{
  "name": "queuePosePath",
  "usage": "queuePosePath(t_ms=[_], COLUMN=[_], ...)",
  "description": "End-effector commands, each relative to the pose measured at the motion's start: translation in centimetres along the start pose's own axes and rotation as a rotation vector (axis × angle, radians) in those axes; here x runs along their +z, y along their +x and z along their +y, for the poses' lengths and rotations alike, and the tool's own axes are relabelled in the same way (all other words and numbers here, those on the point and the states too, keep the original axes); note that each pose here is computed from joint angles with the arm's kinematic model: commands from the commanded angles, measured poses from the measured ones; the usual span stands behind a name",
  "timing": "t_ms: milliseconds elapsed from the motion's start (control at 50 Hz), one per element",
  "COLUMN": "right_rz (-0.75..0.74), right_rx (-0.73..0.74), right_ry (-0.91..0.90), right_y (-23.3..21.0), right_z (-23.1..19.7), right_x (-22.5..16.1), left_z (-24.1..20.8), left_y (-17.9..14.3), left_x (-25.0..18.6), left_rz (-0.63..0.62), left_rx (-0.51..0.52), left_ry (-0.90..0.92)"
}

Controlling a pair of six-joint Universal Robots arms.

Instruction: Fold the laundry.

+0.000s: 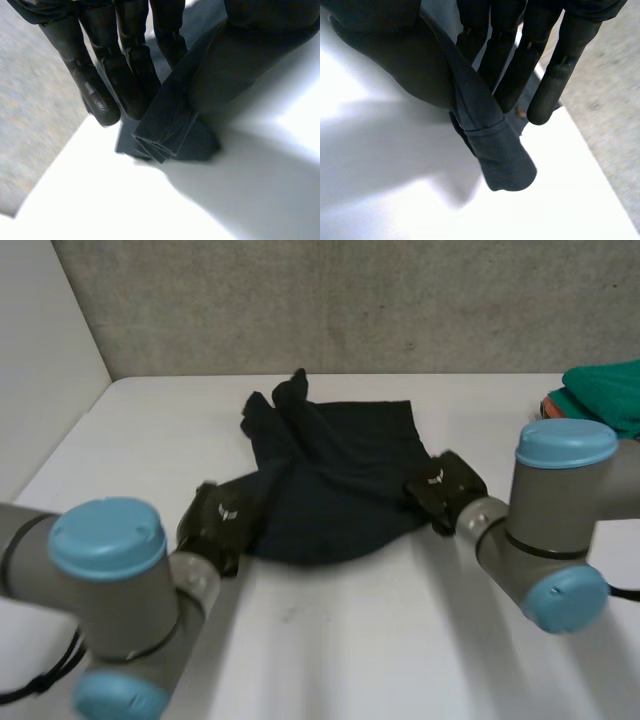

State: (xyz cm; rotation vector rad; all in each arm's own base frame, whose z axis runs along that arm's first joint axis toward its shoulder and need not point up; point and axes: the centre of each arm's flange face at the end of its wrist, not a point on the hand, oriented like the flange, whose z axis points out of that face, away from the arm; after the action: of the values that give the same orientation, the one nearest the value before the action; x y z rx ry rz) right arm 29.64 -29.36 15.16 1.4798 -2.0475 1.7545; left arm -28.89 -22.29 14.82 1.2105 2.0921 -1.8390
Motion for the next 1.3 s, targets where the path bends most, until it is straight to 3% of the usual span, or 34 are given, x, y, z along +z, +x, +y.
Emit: queuePosePath(t_ms=[20,140,220,540,640,860,940,1100,1300], right_rz=[-0.144,-0.313,-0.359,-0.285,-0.273,-0.233,-0.226,-0.224,-0.209], right_rx=[-0.028,-0.091,-0.139,-0.143,-0.139,-0.109,-0.110,-0.109,-0.098], right_ry=[-0.160,-0.325,-0.353,-0.286,-0.275,-0.245,-0.237,-0.235,-0.228], right_y=[-0.9,-2.5,-3.2,-3.4,-3.4,-3.2,-3.3,-3.5,-3.4], right_z=[0.1,1.0,1.4,1.9,2.0,1.9,2.0,2.2,2.2], right_x=[-6.3,-12.2,-13.8,-12.5,-12.3,-11.7,-11.5,-11.3,-11.1], left_z=[0.0,0.6,1.0,-3.8,-5.8,-3.7,-2.3,0.7,1.4], left_y=[0.8,1.7,2.4,0.3,-2.4,-2.1,-1.9,-0.2,-0.4], left_x=[-8.1,-12.9,-14.5,-11.9,-7.7,5.8,9.8,14.1,13.8], left_rz=[0.119,0.218,0.275,0.181,0.087,0.142,0.137,0.132,0.068], left_rx=[0.044,0.074,0.095,0.056,0.004,-0.027,0.011,0.159,0.168], left_ry=[-0.107,-0.165,-0.195,-0.037,0.023,0.191,0.220,0.217,0.141])
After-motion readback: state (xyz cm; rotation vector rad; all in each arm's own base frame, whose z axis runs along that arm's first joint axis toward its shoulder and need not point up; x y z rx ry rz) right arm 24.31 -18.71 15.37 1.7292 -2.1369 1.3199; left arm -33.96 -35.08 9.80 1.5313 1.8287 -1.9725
